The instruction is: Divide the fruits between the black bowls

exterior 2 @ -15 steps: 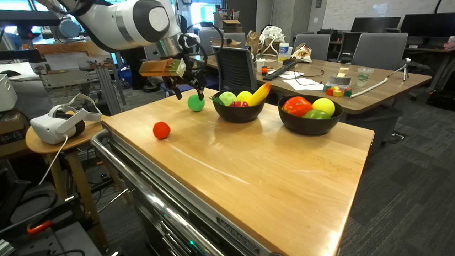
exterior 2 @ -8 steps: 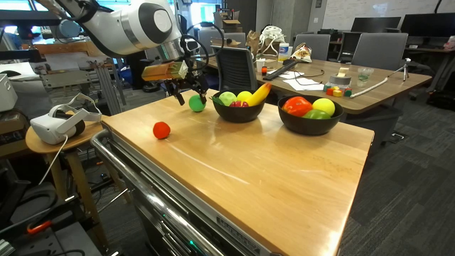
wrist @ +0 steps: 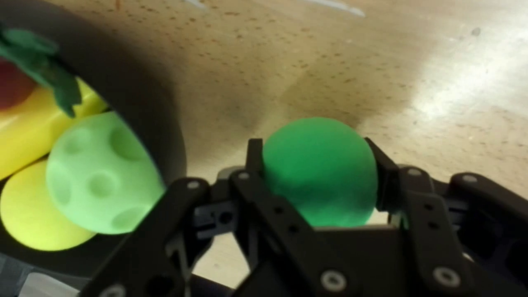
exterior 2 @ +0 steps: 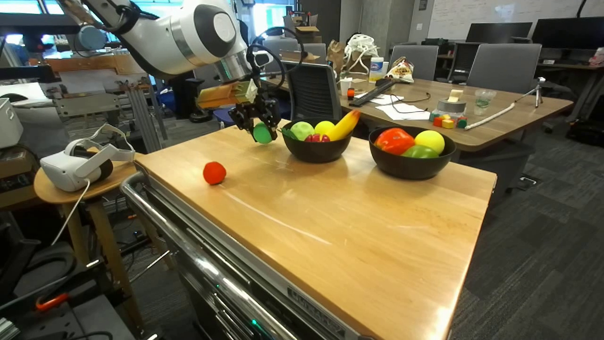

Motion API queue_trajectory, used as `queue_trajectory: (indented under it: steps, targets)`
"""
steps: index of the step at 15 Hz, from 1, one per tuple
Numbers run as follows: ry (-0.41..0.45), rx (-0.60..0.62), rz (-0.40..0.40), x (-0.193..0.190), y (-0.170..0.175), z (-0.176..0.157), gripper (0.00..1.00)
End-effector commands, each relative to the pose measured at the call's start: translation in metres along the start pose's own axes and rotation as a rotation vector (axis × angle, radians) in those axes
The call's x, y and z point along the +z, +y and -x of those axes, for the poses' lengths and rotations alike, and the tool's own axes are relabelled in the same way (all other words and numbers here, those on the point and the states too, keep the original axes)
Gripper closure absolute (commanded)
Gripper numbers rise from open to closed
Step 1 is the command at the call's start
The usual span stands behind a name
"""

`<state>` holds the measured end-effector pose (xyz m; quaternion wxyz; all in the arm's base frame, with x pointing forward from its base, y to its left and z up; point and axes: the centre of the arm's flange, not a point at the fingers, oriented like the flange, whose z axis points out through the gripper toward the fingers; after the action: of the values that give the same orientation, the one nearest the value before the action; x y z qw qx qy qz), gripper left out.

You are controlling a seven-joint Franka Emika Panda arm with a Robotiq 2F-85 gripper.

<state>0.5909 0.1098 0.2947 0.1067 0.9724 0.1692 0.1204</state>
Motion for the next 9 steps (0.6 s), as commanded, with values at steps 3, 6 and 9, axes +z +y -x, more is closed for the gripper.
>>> queue_trajectory:
  steps: [3, 6, 9]
  targets:
    - [0.158, -0.018, 0.143, -0.066, 0.062, -0.032, 0.7]
    - [0.23, 0.066, 0.263, -0.11, 0.136, -0.035, 0.7]
    - [0.26, 0.195, 0.373, -0.136, 0.233, -0.035, 0.7]
